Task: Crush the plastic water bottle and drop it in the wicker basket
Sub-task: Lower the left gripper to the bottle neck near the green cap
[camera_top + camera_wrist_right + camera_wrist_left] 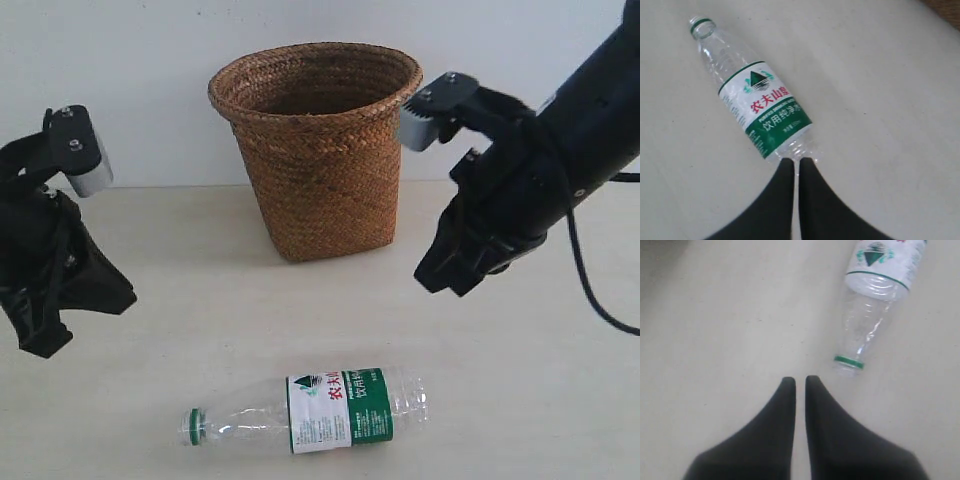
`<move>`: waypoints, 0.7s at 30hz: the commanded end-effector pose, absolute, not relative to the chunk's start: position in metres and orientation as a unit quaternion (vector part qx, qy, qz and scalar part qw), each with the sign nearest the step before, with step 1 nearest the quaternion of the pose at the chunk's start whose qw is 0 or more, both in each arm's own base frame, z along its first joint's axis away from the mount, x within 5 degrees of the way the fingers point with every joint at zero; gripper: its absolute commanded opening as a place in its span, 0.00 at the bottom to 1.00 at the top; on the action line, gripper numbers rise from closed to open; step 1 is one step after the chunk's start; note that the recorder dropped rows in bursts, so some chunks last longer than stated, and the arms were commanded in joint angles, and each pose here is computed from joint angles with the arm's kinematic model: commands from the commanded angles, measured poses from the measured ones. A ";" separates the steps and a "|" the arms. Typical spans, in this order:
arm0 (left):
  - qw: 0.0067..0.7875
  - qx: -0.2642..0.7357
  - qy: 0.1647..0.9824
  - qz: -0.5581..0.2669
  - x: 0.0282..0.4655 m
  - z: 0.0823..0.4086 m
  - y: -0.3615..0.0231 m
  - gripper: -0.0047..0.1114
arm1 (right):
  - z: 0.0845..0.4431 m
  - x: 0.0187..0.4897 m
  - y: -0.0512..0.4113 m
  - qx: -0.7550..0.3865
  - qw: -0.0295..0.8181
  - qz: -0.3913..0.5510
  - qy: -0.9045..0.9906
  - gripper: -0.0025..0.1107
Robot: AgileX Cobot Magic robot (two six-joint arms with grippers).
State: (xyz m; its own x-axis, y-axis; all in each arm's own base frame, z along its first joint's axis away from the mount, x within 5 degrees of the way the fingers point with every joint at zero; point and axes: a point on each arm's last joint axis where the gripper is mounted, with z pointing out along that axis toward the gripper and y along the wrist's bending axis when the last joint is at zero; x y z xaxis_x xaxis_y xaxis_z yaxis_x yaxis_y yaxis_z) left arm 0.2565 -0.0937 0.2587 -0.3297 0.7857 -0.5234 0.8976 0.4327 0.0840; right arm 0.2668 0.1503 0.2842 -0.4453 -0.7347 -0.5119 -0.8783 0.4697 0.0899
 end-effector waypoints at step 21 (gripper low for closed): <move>0.157 0.695 0.690 -0.130 0.257 0.184 -0.132 0.62 | 0.235 0.275 0.186 -0.514 0.137 0.191 0.825 0.02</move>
